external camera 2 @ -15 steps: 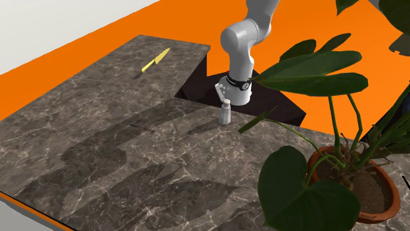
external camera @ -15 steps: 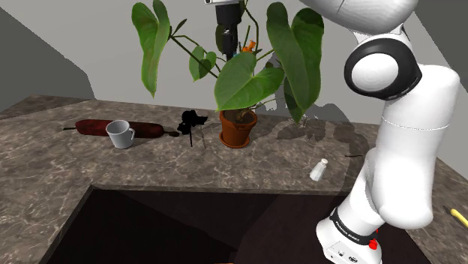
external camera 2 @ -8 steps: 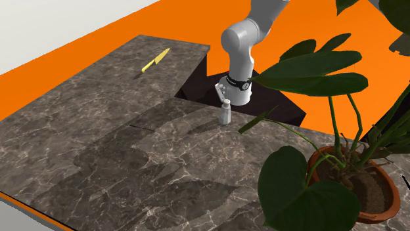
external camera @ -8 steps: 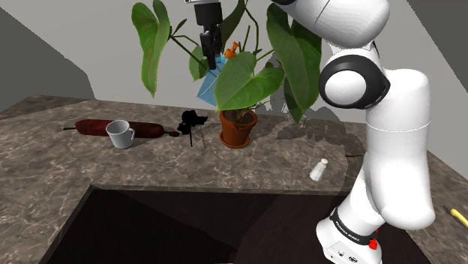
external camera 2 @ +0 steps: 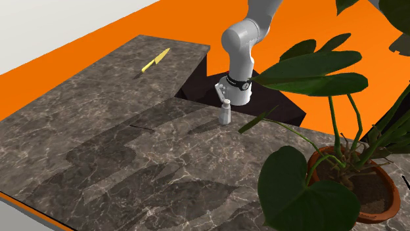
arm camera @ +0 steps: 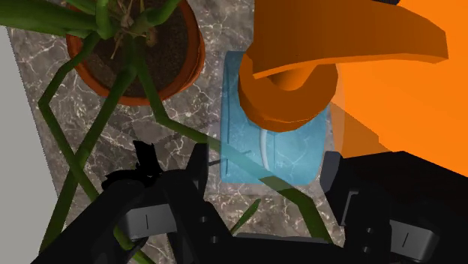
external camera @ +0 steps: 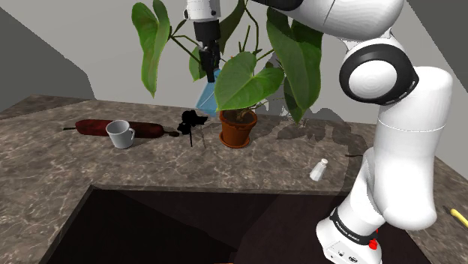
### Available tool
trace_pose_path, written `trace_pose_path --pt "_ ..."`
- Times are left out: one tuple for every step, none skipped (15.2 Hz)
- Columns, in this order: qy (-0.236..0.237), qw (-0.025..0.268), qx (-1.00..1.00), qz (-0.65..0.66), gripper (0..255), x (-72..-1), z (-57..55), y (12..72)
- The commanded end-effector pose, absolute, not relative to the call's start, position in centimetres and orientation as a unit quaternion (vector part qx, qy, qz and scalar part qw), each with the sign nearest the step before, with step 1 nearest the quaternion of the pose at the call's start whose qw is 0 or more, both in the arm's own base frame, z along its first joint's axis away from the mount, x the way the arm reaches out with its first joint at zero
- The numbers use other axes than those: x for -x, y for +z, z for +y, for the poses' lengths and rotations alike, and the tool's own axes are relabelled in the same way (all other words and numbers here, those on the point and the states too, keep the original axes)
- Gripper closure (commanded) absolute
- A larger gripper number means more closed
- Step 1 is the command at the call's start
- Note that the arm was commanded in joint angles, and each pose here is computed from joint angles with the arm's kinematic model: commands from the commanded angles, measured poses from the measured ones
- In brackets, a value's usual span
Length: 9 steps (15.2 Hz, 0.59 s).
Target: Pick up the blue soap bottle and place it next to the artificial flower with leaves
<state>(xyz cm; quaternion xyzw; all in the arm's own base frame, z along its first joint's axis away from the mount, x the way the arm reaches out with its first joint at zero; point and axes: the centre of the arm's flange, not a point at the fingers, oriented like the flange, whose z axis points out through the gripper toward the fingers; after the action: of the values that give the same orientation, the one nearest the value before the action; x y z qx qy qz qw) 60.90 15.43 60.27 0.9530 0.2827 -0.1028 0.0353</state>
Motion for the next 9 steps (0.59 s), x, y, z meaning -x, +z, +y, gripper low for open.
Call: trace_pose_path --pt "-0.102 0.035 -0.953 0.283 255 -60.9 15.4 59.2" --pt "-0.102 0.035 -0.953 0.283 255 -60.9 15.4 58.7" --pt "-0.102 0.035 -0.953 0.283 255 -60.9 15.4 58.1" --pt "-0.102 0.035 -0.953 0.283 255 -60.9 15.4 57.6" --pt "-0.102 0.035 -0.953 0.283 255 -60.9 15.4 57.1" --pt "-0.102 0.035 -0.953 0.283 255 -60.9 15.4 56.6" --pt "-0.102 0.035 -0.953 0.283 255 -60.9 15.4 56.0" --pt "-0.102 0.035 -0.953 0.283 255 -60.9 15.4 55.5" --pt "-0.102 0.035 -0.953 0.283 255 -60.9 15.4 55.0"
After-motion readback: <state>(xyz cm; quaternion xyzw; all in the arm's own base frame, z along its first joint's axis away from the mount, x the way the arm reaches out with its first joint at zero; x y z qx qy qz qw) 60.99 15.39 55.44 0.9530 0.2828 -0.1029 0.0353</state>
